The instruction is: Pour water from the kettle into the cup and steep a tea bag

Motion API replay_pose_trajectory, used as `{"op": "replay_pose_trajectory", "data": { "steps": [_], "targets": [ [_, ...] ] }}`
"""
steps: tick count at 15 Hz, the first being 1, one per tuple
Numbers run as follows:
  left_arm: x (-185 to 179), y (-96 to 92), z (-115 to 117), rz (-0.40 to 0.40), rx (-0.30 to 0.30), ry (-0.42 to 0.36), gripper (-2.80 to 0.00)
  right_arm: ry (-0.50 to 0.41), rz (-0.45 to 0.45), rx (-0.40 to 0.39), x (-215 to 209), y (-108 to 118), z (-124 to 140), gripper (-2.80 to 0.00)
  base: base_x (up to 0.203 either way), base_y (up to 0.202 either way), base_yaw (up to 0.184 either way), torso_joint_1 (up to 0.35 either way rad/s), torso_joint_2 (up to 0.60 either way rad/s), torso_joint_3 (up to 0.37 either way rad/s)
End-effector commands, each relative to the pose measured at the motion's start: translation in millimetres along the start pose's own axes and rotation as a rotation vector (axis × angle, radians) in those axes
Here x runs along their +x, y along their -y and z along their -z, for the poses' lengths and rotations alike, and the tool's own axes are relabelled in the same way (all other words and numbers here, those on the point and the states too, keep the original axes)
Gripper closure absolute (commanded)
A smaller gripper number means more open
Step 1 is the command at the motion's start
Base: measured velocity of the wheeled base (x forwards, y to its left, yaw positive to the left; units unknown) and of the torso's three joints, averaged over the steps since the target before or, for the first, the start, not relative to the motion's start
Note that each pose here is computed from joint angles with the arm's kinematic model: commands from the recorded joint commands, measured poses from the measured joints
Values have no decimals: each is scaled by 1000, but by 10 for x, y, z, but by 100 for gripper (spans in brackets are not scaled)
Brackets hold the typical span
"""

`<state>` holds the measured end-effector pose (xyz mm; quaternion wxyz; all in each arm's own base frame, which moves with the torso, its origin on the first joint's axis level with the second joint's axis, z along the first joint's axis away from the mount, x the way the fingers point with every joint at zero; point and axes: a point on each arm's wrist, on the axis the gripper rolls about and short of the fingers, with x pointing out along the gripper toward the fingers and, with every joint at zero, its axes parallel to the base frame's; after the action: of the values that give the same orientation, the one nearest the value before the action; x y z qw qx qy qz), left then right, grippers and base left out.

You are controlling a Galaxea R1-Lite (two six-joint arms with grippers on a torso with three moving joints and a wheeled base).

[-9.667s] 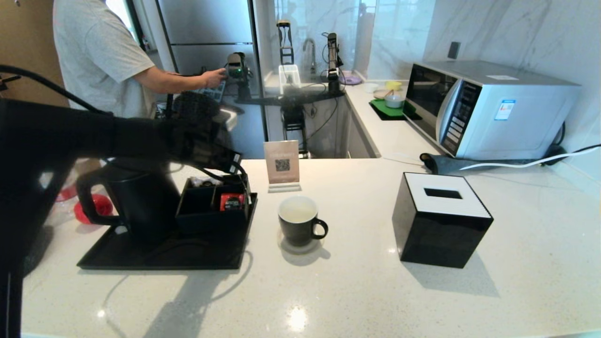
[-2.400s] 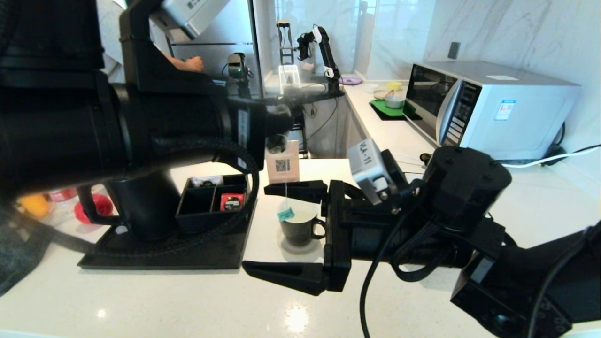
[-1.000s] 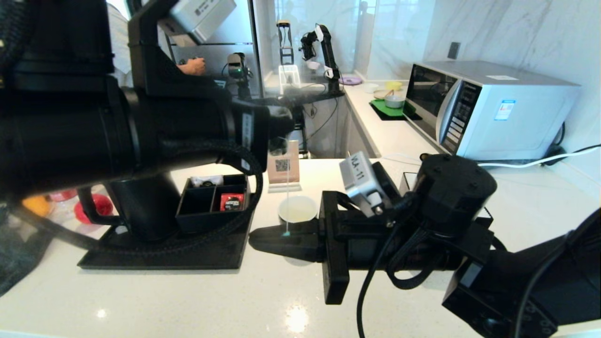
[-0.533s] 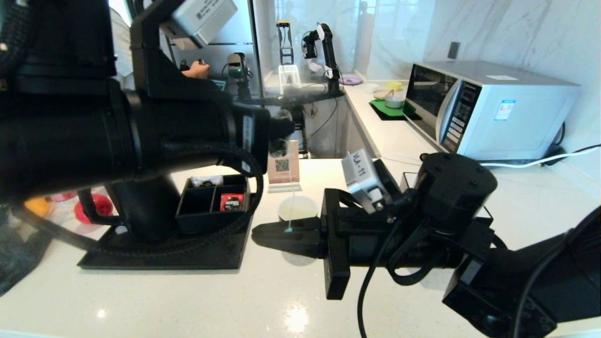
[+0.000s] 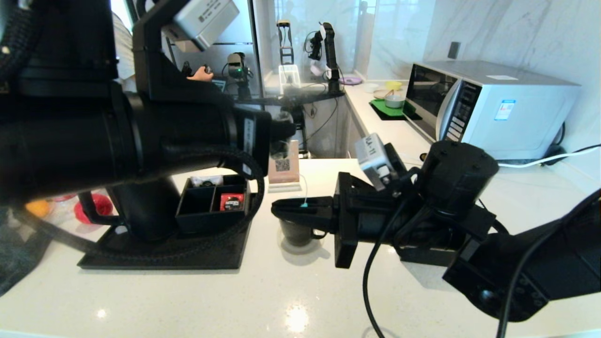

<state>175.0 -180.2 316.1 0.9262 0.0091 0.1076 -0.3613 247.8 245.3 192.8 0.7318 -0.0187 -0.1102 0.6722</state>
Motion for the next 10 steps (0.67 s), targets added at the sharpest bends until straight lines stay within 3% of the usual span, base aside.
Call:
{"op": "replay_pose_trajectory", "data": {
  "steps": [1,10],
  "targets": [
    [9,52,34,19,6,-12,0,7,33,-18,-50,141,-12,0,0,0,0,0,0,0],
    [253,85,159,23,11,-53,0,47,100,-57,-113,359,-175,0,0,0,0,0,0,0]
  ]
}}
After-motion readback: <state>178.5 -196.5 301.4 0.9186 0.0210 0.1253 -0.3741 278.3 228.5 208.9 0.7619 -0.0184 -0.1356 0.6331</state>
